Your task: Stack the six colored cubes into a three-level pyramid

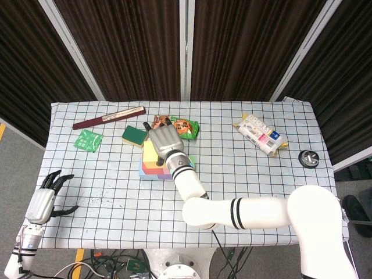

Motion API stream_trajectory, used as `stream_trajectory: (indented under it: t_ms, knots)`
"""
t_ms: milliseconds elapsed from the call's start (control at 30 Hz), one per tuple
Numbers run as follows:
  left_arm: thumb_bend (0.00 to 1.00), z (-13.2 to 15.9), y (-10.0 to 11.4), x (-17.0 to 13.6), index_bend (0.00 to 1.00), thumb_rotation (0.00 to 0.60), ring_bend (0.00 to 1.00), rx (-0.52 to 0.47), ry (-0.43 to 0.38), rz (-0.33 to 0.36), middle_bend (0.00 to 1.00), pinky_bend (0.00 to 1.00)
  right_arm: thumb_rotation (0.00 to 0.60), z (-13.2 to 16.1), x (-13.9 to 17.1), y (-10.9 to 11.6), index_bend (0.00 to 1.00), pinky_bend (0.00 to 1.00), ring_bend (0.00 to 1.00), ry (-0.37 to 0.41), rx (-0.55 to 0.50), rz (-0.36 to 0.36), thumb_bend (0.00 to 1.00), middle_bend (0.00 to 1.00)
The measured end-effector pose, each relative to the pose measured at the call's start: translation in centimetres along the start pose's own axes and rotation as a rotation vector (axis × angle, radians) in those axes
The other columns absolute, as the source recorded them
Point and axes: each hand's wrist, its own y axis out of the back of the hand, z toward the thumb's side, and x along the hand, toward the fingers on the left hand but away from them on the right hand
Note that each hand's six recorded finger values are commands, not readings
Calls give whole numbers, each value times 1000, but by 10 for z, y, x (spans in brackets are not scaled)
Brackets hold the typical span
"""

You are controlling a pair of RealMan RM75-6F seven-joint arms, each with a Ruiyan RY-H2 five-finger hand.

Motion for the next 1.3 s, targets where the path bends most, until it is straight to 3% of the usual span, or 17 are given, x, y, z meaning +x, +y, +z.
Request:
stream_trajectory:
  t_ms: [400,767,933,1133,1300]
  knots:
    - [0,4,3,4,196,600,62,2,-15,20,222,88,600,-1,1,-1,0,0,102,3,-6,16,48,365]
    - [0,5,4,6,196,600,62,3,-18,24,222,89,600,-2,2,-1,0,0,87,5,-9,22,33,322]
    - [0,6,6,9,196,600,62,5,-21,31,222,89,600,-2,6,3,0,0,35,11,-16,18,15,245]
    - [0,10,12,13,196,600,62,14,-30,49,222,89,600,-8,24,16,0,0,0,27,-27,7,0,97]
    - [0,14,16,18,196,600,62,39,-36,58,222,89,600,-29,57,35,0,0,0,39,-24,-21,0,3]
